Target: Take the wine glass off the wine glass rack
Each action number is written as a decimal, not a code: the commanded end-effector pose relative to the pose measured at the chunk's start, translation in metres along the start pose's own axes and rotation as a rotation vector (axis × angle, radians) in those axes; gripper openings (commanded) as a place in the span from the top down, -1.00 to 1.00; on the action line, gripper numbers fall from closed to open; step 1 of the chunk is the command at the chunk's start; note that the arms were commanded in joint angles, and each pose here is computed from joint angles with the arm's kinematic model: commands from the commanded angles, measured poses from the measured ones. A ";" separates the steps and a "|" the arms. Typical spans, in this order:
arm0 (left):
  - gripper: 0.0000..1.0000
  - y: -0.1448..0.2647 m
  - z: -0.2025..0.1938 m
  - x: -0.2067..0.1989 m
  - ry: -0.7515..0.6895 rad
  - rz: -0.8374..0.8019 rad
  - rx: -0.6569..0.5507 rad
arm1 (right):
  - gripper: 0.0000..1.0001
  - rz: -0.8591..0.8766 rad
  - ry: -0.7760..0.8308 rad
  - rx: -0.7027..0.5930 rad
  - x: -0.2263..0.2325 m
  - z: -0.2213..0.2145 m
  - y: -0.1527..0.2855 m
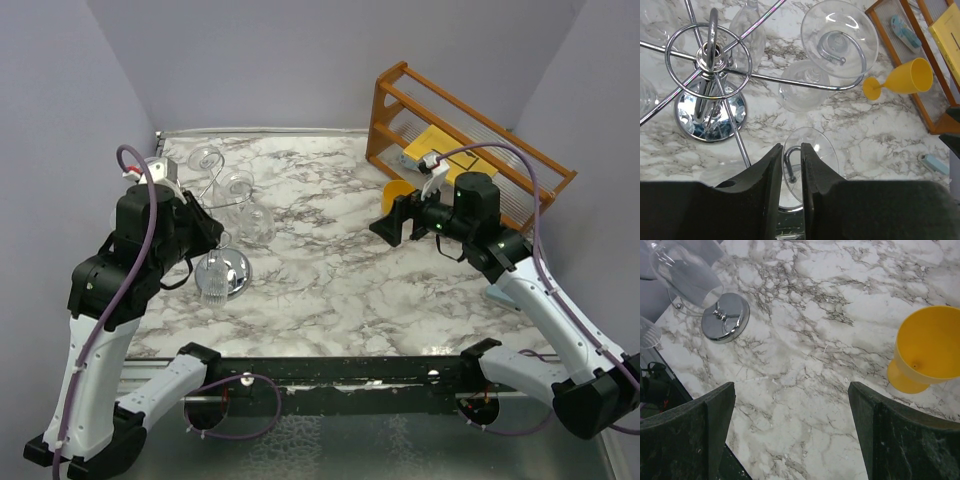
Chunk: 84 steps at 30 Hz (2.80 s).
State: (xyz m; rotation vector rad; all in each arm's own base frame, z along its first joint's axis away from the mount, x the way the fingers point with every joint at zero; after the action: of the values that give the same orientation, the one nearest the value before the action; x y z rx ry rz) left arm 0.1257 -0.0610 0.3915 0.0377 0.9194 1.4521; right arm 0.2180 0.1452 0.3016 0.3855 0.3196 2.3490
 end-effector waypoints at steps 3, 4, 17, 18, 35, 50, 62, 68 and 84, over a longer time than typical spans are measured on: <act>0.58 0.007 0.001 -0.001 0.055 -0.043 -0.068 | -0.87 0.001 0.013 -0.031 0.000 0.010 -0.002; 0.59 0.007 0.001 -0.001 0.066 -0.051 -0.074 | -0.87 0.001 0.012 -0.031 0.000 0.010 -0.003; 0.79 0.001 -0.008 -0.002 0.220 -0.143 -0.134 | -0.87 -0.004 0.012 -0.030 0.000 0.009 -0.002; 0.82 0.002 -0.008 -0.002 0.229 -0.144 -0.141 | -0.87 -0.004 0.012 -0.029 0.000 0.009 -0.002; 1.00 0.017 -0.007 0.000 0.362 -0.216 -0.227 | -0.91 0.003 0.027 -0.039 0.001 0.009 0.002; 1.00 0.034 -0.008 0.006 0.378 -0.227 -0.266 | -0.99 0.020 0.037 -0.037 0.003 0.009 0.003; 1.00 0.033 -0.003 0.011 0.439 -0.202 -0.341 | -0.99 0.016 0.039 -0.043 0.004 0.010 0.005; 1.00 0.022 0.006 0.002 0.433 -0.189 -0.337 | -0.99 0.000 0.037 -0.043 0.003 0.011 0.006; 1.00 -0.001 0.006 -0.014 0.444 -0.196 -0.230 | -0.99 0.008 -0.003 -0.026 0.003 0.010 0.002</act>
State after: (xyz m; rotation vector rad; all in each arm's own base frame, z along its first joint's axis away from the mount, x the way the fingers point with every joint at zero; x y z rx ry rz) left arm 0.1331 -0.0667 0.3945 -0.5329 1.0527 1.4388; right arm 0.2179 0.1453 0.3015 0.3870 0.3210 2.3498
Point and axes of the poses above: each gripper's point midway between its finger pads, its own y axis back along the fingers, its own x axis along the line the jaws close on, z = x × y, the point moved 9 cm from there along y, back along the fingers, and after that the axes turned 7 degrees about y, right-handed, at the moved point
